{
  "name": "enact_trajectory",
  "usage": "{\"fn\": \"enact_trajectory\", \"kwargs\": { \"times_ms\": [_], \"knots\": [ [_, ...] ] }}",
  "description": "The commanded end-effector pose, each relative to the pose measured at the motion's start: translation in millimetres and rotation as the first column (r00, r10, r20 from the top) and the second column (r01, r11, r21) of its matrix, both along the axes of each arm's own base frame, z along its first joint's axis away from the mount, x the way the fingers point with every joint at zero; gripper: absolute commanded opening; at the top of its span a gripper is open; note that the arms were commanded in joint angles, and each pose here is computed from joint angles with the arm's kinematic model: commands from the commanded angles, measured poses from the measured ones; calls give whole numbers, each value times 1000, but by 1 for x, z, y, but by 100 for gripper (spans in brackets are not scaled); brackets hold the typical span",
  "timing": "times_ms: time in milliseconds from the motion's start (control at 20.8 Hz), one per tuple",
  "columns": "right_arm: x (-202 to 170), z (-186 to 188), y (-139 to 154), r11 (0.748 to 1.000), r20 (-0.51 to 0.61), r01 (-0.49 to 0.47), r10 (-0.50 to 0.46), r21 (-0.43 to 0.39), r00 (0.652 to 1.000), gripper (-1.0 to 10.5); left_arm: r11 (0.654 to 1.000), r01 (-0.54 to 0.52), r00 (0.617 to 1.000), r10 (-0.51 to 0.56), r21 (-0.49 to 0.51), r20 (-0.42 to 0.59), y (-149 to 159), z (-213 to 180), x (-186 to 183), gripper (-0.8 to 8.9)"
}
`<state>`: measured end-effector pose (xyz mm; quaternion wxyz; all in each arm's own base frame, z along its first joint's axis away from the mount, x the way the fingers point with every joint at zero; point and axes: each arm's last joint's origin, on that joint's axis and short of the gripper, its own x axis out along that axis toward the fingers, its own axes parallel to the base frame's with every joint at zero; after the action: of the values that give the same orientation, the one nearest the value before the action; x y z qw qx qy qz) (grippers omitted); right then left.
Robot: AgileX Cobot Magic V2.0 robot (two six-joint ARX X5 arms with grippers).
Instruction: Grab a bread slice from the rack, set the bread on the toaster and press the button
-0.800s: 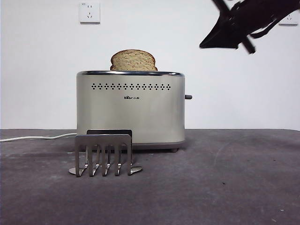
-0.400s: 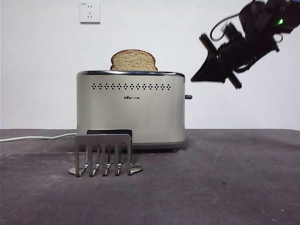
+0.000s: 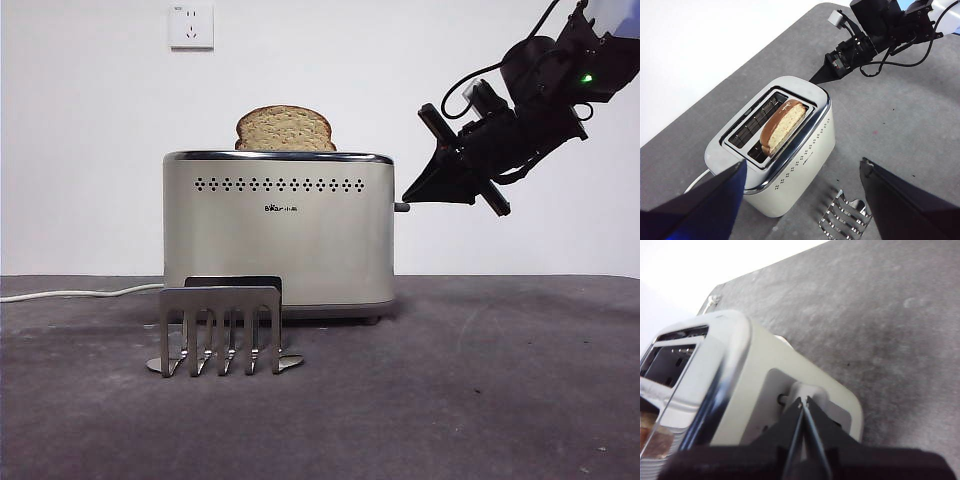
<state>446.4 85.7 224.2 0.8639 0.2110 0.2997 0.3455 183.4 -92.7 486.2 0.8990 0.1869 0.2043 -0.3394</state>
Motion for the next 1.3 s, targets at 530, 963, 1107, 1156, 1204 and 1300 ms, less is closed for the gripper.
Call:
{"fn": "enact_trajectory", "kwargs": {
  "times_ms": [530,963,1107,1156,1204,1300],
  "knots": [
    [11,-51,6,999,-93,-17,14,-31,996,-13,1000,-7,999,6,-10,-32,0,-2,-2,377],
    [10,-78,10,995,-153,-56,44,-78,987,-13,1000,-7,999,7,-10,-32,0,-2,-2,377],
    [10,-79,10,995,-151,-60,47,-82,987,-13,1000,-7,999,7,-10,-32,0,-2,-2,377],
    [10,-79,10,995,-151,-60,47,-82,987,-13,1000,-7,999,7,-10,-33,0,-2,-2,377],
    [10,-79,10,995,-151,-60,47,-82,987,-13,1000,-7,999,7,-10,-33,0,-2,-2,377],
    [10,-79,10,995,-151,-61,48,-81,987,-13,1000,-7,999,7,-10,-33,0,-2,-2,377]
  ]
}}
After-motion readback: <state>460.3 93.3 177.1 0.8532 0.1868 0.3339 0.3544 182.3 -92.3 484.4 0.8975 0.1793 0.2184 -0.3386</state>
